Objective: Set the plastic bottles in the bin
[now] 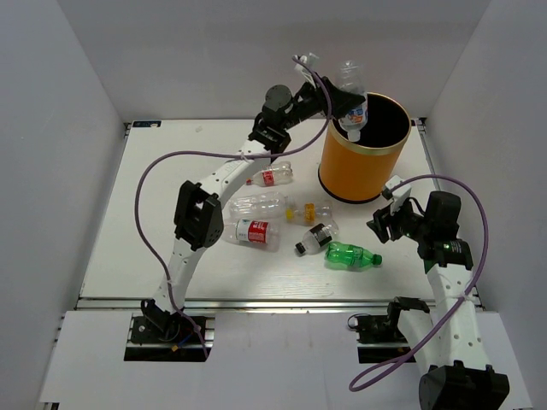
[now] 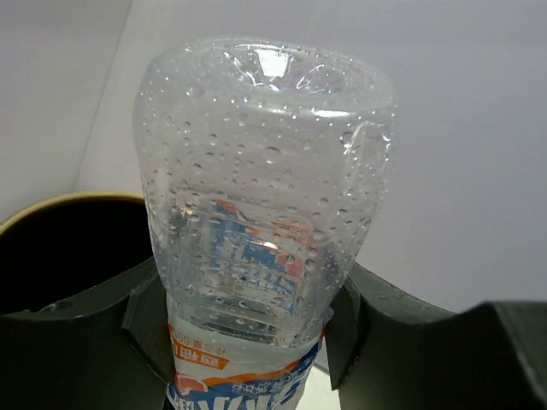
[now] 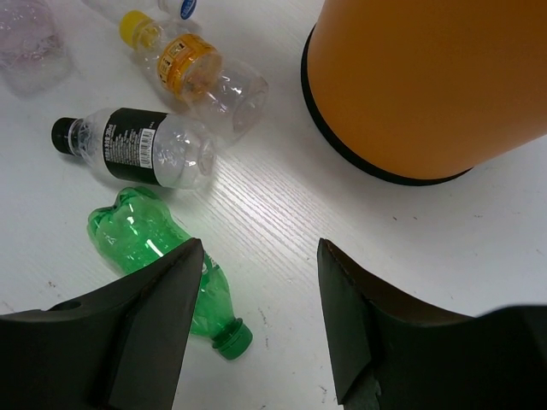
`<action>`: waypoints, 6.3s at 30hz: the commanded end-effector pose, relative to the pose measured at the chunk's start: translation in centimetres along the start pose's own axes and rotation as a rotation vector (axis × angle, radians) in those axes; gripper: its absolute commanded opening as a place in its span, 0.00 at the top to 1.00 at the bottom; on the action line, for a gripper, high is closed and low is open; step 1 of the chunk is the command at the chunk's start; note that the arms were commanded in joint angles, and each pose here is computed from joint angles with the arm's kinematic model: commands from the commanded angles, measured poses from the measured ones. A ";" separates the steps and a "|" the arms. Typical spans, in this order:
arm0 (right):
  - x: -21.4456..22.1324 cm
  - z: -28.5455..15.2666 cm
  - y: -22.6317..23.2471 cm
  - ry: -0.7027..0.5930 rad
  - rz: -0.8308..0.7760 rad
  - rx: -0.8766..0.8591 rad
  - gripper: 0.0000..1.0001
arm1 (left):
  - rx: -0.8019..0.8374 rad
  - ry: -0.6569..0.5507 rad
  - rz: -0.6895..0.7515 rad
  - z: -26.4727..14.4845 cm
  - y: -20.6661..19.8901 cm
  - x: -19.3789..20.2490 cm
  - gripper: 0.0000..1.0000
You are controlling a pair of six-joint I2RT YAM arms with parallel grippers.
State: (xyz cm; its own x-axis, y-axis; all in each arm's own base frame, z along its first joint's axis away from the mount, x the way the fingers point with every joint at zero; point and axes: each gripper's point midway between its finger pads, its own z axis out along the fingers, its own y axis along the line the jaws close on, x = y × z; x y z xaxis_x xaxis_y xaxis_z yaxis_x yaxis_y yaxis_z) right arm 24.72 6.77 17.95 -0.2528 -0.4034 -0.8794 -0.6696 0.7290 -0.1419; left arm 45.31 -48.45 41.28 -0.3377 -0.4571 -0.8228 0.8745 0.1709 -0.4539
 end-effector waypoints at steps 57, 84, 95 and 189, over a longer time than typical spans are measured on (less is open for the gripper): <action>-2.9 -2.2 11.2 0.030 -0.553 -0.637 0.83 | -1.476 0.520 -0.346 -42.3 1.4 18.1 0.00; -26.6 9.0 -17.4 -0.401 -0.247 0.361 0.66 | -1.601 0.553 -0.412 -41.7 3.5 24.6 0.00; -22.7 9.9 -16.6 -0.355 -0.201 0.248 0.10 | -1.654 0.497 -0.393 -42.4 3.7 24.6 0.00; 0.5 -0.9 8.1 -0.102 -0.315 -0.312 1.00 | -0.098 0.263 0.667 -13.0 -15.5 -0.8 1.00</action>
State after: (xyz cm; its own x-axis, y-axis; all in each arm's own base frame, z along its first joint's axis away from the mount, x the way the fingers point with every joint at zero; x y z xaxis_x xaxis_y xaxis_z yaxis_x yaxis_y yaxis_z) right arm 18.53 11.96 17.17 0.0670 -0.5149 -0.8546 -0.8824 0.3692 -0.2916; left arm 26.76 -36.95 38.84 0.0556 0.2035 -0.9775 0.8895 0.4346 0.1411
